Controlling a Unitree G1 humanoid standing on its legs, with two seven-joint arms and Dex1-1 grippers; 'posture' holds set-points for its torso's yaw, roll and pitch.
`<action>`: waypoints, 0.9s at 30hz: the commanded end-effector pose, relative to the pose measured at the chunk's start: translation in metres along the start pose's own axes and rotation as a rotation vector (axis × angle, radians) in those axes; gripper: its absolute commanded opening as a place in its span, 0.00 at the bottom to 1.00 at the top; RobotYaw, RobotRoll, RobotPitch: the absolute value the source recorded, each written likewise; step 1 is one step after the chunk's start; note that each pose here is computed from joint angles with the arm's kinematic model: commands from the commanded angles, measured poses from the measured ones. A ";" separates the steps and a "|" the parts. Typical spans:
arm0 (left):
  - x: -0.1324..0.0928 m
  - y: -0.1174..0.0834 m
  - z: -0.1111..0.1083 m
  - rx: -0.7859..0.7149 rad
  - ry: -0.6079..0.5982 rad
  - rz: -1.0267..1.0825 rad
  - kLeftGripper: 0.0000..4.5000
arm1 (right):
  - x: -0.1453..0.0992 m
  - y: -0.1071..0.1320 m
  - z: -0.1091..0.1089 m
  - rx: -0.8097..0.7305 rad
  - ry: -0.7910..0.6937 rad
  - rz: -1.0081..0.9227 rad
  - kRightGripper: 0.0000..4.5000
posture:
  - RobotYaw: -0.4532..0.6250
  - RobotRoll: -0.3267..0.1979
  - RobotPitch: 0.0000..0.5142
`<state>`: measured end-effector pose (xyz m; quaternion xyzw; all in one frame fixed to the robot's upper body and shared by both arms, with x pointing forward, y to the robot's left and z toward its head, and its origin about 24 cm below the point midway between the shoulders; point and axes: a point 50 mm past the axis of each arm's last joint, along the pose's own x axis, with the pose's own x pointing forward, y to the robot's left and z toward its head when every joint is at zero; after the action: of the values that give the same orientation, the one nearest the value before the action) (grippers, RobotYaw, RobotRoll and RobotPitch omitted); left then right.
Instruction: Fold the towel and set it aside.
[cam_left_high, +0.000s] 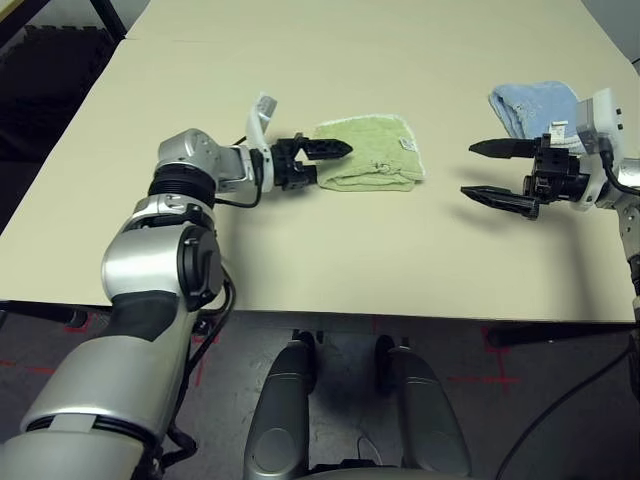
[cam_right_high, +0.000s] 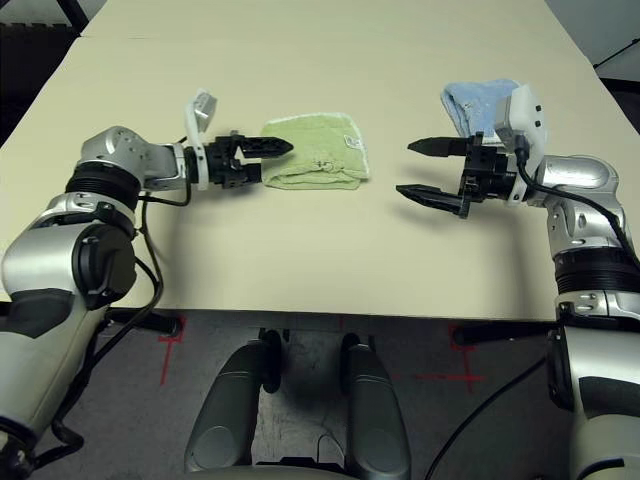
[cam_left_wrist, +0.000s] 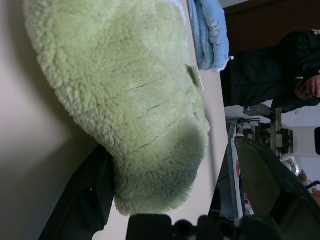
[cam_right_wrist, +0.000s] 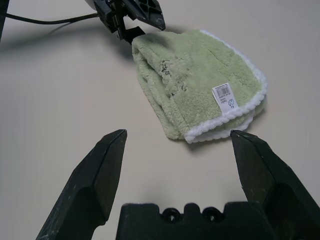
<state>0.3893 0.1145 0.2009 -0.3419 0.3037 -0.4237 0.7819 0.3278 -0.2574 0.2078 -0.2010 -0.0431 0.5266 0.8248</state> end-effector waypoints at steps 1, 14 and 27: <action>0.006 -0.001 0.000 -0.005 -0.022 0.005 1.00 | -0.004 0.003 -0.001 0.002 0.008 -0.006 0.99 | 0.39 0.62 0.51; 0.006 0.005 0.000 0.022 -0.030 0.064 0.70 | -0.006 0.004 0.000 -0.004 0.010 -0.015 1.00 | 0.38 0.62 0.49; 0.001 0.007 0.001 0.014 -0.033 0.066 0.00 | -0.007 0.002 0.000 -0.005 0.015 -0.025 1.00 | 0.39 0.62 0.48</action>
<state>0.3946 0.1148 0.1963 -0.3348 0.2902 -0.3971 0.8038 0.3253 -0.2575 0.2058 -0.2007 -0.0396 0.5225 0.8277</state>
